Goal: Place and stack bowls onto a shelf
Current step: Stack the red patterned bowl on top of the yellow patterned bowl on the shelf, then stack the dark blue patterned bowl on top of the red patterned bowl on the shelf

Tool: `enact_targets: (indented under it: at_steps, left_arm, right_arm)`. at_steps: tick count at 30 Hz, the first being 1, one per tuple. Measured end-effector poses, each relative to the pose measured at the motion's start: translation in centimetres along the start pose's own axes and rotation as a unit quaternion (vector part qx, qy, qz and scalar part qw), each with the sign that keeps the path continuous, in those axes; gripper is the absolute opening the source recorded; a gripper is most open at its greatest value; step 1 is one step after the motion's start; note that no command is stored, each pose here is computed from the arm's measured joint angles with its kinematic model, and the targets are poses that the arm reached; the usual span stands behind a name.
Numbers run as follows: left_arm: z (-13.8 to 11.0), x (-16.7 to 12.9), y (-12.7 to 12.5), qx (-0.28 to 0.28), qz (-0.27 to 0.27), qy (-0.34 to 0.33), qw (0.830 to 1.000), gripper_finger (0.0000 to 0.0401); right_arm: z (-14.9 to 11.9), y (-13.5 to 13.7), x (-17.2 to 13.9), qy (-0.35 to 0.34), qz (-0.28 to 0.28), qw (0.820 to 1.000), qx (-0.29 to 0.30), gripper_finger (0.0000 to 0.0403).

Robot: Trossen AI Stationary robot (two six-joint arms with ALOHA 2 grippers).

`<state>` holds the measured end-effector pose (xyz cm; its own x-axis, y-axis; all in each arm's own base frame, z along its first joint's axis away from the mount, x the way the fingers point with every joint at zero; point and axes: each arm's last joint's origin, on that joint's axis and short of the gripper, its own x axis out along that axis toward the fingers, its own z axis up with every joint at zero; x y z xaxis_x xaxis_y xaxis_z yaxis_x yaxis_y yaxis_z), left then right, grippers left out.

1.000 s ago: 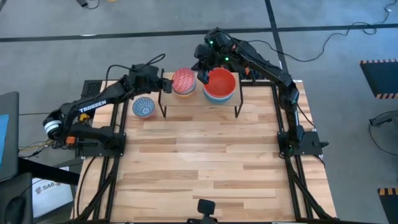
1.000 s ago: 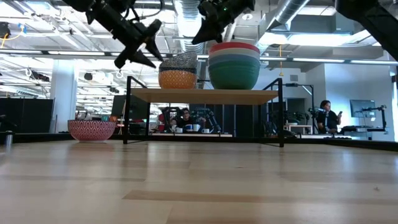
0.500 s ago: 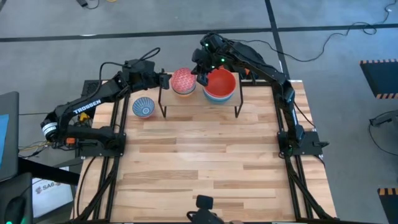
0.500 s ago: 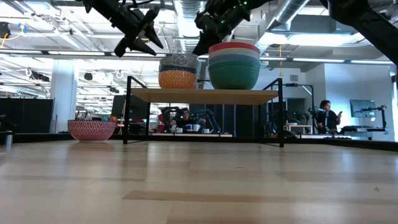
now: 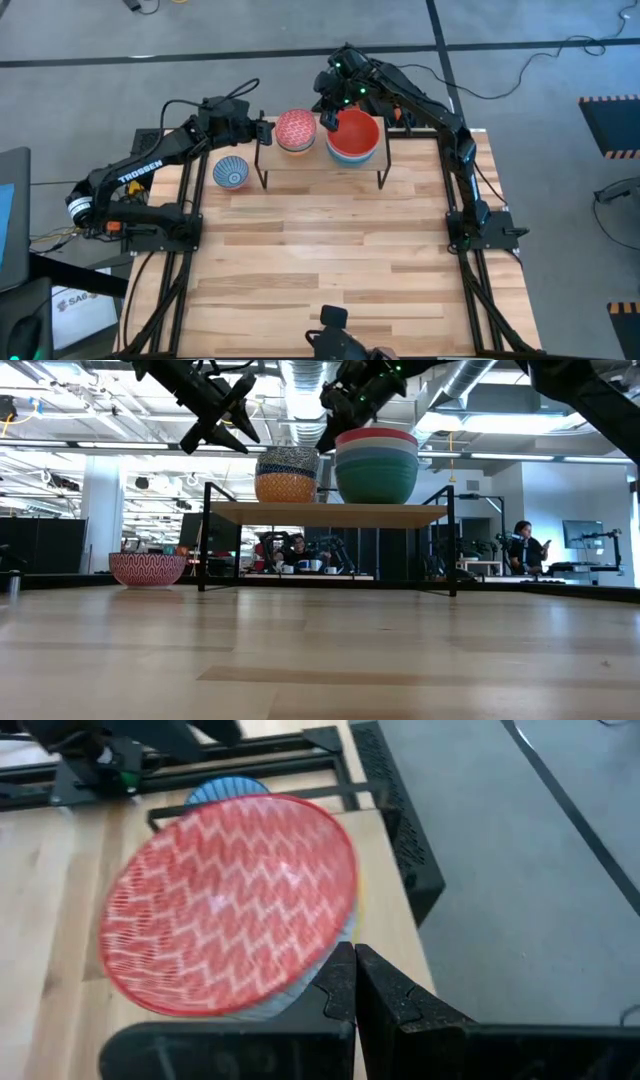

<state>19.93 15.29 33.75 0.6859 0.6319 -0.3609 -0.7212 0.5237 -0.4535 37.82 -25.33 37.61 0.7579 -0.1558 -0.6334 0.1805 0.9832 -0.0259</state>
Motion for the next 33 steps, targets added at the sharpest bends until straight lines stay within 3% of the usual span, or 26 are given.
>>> enact_targets:
  at_steps: [13,22,27,33]
  left_arm:
    - [-0.1,0.0,0.1,0.000,0.003,0.006,1.000,0.0138]
    - [-0.4,0.0,0.2,0.003,0.010,0.022,1.000,0.0138]
    - [-0.9,0.0,0.5,0.018,0.026,0.047,0.998,0.0138]
    - [-2.9,-0.6,1.8,0.033,0.091,0.155,0.983,0.0138]
  right_arm:
    - [0.3,1.7,1.5,0.002,0.019,1.000,-0.021,0.0020]
    - [-0.4,1.3,2.7,0.023,0.021,0.999,-0.013,0.0020]
    - [0.4,1.8,1.4,0.006,0.017,1.000,-0.018,0.0020]
    - [2.0,3.1,-2.7,-0.031,0.014,0.999,0.016,0.0039]
